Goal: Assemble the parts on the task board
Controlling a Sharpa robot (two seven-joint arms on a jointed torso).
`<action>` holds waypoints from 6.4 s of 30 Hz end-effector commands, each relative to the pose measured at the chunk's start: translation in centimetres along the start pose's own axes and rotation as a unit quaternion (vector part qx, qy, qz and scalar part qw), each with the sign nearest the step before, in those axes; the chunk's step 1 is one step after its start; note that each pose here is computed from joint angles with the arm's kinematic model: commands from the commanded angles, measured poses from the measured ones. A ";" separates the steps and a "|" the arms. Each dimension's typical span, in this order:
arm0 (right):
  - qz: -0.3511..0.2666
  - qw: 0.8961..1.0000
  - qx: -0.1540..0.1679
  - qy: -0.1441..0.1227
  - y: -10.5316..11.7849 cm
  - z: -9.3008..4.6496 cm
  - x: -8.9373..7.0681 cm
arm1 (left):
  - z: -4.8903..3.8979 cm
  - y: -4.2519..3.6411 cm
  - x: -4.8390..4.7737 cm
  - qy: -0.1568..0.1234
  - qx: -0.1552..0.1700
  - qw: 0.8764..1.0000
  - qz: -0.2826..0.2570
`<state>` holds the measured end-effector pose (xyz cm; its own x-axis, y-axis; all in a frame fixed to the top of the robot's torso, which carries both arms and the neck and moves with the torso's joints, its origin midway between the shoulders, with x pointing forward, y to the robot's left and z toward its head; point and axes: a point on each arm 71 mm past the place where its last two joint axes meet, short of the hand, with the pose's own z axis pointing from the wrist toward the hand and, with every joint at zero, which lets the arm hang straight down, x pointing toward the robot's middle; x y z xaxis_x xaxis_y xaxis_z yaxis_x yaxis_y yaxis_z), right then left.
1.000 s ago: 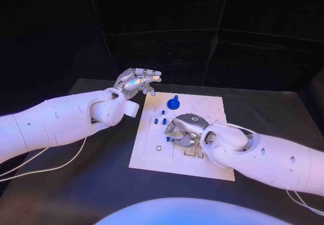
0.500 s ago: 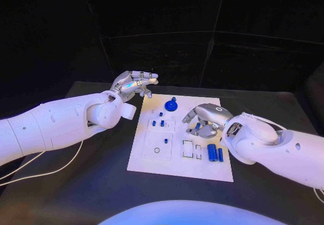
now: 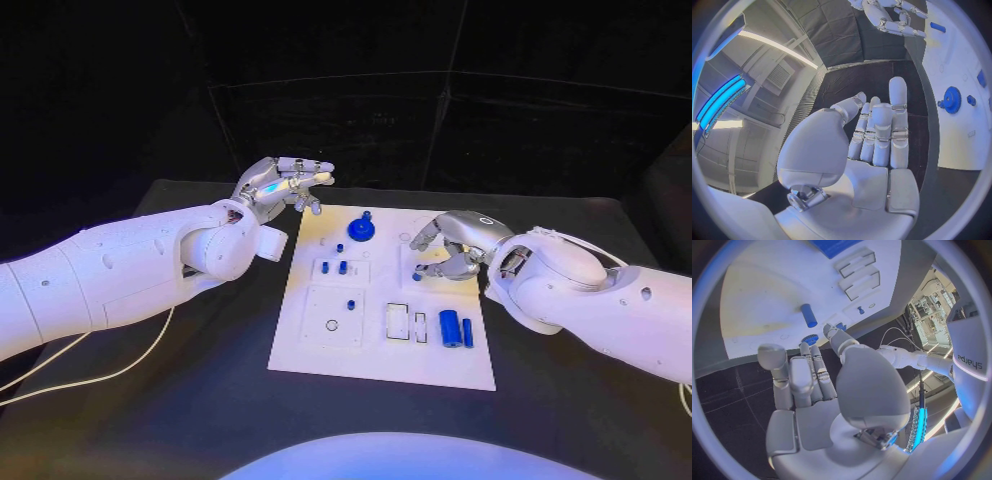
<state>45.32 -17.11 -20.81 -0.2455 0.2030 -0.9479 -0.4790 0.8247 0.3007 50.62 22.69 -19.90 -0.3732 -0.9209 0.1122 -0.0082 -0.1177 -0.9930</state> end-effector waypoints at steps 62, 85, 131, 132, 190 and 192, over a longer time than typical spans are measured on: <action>0.097 0.994 -0.053 0.013 5.1 0.1 -0.8 | 0.30 0.15 -0.59 -0.002 -0.001 1.000 0.001; 0.029 0.983 -0.155 0.089 12.2 2.6 4.7 | 0.73 0.32 0.59 0.011 -0.001 1.000 -0.005; -0.026 0.979 -0.144 0.139 13.0 3.7 7.7 | 0.71 0.33 0.55 0.013 -0.002 1.000 -0.006; -0.026 0.979 -0.144 0.138 13.1 3.7 7.8 | 0.71 0.33 0.55 0.013 -0.002 1.000 -0.006; 0.061 0.985 -0.164 0.010 11.3 1.2 4.9 | 0.66 0.40 0.19 0.011 -0.006 1.000 -0.005; 0.096 0.984 -0.150 -0.005 10.2 0.6 3.8 | 0.64 0.39 0.12 0.010 -0.007 1.000 -0.004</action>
<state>39.70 -7.19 -22.56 -0.3530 0.2060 -0.9127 -0.6788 0.6149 0.4014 51.17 22.30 -20.34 -0.3822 -0.9168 0.1154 -0.0252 -0.1145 -0.9931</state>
